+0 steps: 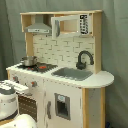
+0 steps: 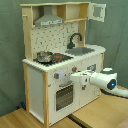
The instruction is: Play with the kitchen
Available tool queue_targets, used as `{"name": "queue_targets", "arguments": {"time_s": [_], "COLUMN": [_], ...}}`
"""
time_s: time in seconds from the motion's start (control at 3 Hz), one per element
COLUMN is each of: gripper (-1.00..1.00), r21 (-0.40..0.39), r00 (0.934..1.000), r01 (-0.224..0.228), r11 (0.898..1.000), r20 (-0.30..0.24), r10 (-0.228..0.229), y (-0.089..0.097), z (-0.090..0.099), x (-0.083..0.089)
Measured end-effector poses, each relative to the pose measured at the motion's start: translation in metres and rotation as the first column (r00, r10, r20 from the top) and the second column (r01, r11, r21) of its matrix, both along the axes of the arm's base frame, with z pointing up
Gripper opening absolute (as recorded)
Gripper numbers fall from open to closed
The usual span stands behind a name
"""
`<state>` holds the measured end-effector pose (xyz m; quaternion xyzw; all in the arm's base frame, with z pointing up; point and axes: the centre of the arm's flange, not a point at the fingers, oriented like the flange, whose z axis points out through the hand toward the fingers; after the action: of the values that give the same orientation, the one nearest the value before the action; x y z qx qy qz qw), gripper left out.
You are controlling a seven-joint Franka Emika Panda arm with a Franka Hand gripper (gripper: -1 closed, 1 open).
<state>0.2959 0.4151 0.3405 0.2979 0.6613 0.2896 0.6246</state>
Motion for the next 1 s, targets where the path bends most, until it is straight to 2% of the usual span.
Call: {"name": "queue_targets", "arguments": {"time_s": [0.67, 1.0], "gripper": [1.00, 1.00], "r21": [-0.032, -0.002], "r00": [0.9945, 0.9858], "r01": [0.053, 0.090], "r11": [0.998, 0.996], "r20": [0.092, 0.142], "r10": [-0.050, -0.089], "y": [0.012, 0.018], "z": [0.072, 0.105], "x": [0.000, -0.005]}}
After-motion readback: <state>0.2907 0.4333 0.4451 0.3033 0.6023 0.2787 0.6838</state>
